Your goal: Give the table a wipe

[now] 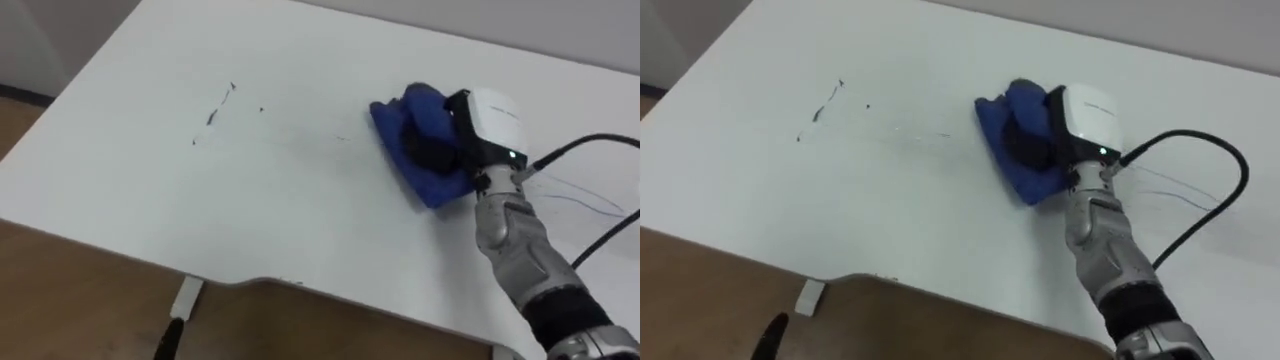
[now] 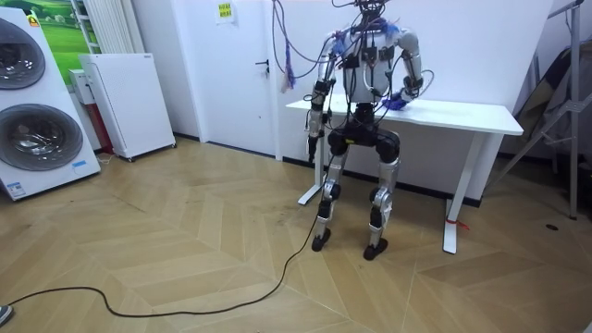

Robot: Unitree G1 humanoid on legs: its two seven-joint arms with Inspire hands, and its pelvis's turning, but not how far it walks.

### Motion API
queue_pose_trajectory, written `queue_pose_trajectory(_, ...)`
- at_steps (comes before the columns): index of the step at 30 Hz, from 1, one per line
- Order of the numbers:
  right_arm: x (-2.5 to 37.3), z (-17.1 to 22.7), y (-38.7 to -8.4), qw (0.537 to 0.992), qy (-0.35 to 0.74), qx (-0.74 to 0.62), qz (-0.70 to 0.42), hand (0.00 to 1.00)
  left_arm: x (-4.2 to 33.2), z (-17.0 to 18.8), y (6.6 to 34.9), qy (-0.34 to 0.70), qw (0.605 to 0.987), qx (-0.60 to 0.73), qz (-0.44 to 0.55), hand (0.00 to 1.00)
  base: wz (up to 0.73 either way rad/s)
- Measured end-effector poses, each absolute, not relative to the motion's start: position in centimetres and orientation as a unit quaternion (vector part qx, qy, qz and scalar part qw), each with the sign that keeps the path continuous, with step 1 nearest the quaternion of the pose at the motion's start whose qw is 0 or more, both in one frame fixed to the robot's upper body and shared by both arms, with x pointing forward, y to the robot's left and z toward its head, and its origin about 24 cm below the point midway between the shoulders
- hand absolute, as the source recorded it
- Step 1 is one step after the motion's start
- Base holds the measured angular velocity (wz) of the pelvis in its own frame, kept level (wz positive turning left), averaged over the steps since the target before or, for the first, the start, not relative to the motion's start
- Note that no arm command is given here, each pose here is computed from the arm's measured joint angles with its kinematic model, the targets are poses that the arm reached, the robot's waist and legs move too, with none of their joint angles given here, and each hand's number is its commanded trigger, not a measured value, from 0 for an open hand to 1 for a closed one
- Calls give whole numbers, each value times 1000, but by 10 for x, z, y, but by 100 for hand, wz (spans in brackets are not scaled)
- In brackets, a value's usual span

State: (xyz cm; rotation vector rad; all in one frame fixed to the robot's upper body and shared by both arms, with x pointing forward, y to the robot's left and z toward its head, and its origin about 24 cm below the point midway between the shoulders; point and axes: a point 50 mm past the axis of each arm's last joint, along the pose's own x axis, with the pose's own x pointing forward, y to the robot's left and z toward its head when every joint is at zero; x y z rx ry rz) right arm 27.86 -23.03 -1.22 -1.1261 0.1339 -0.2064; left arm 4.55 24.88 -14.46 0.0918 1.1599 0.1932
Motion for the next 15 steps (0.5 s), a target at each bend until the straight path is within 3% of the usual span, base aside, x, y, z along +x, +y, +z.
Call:
queue_pose_trajectory(3, 241, -30, -266, 846, 118, -492, -171, 100, 24, -144, 260, 563, 816, 44, 126, 0, 7)
queue_pose_trajectory(7, 193, -50, -305, 826, 193, -462, -258, 100, 26, -138, 275, 553, 818, 53, 153, 0, 5)
queue_pose_trajectory(12, 198, -47, -306, 817, 203, -474, -259, 100, 57, -136, 266, 522, 843, 65, 114, 0, -21)
queue_pose_trajectory(15, 229, -35, -283, 822, 159, -502, -215, 100, 69, -137, 256, 513, 851, 71, 87, 0, -57)
